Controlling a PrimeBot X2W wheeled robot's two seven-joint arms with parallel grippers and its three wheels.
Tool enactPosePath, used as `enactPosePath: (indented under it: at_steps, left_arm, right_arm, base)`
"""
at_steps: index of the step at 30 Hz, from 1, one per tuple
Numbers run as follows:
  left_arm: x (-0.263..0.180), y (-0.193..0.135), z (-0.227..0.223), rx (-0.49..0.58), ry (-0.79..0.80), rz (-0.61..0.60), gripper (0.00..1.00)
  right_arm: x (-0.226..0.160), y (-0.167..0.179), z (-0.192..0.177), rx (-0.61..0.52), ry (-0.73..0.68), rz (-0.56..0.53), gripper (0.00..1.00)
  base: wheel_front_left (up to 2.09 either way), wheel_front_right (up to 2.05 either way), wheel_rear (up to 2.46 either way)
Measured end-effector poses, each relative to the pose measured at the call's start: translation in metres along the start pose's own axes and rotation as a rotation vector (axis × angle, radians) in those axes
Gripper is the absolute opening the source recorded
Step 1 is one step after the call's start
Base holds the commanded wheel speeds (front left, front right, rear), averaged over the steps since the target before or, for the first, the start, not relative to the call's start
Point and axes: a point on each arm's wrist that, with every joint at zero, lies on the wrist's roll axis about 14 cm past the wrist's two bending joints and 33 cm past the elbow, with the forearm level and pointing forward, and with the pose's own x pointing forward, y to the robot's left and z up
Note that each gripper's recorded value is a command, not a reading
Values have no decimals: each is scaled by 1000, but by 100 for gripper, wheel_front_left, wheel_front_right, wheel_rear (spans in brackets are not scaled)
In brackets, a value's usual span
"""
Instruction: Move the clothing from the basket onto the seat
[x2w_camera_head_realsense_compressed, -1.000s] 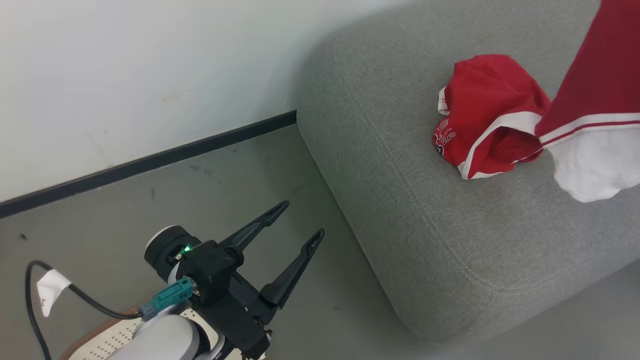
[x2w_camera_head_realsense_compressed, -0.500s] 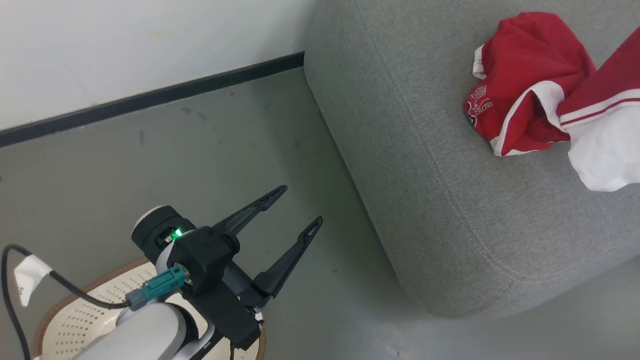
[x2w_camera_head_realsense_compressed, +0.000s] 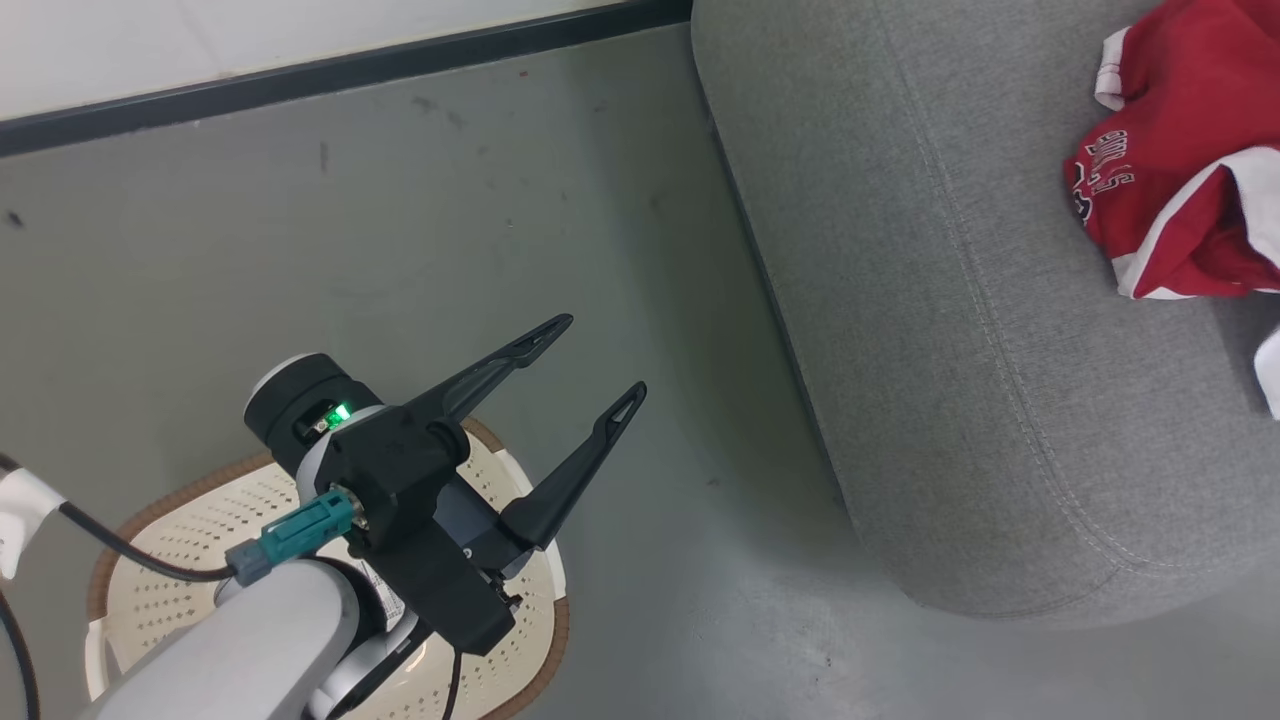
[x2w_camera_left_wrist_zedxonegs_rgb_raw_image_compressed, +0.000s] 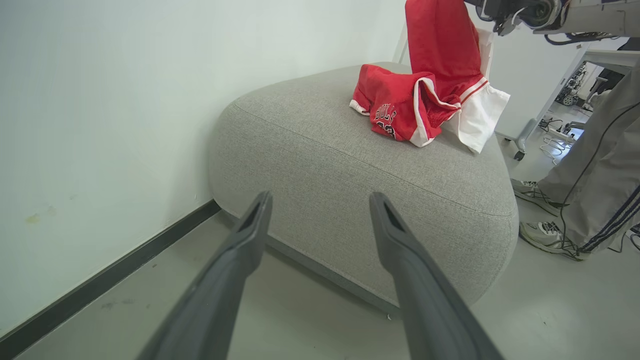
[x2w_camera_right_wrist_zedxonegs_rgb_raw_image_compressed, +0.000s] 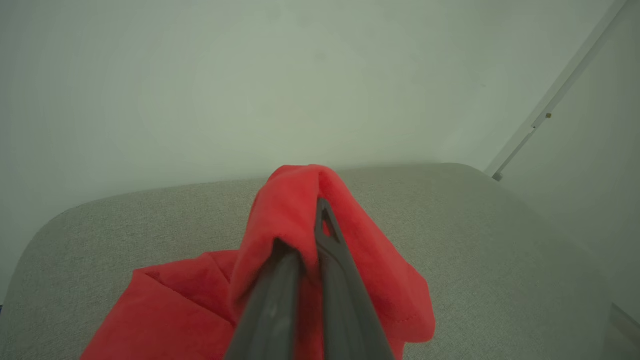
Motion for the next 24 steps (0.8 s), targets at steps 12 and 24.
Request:
enactPosePath:
  at_steps: [12,24]
  left_arm:
    - [-6,2,9,12,-26,21,100]
    - [-6,-12,21,43,-47,-7,100]
  right_arm:
    - [-7,46,-68,-5,265,88,42]
    - [-32,78,-86,6,350,227,100]
  base:
    - [0,0,0]
    - [0,0,0]
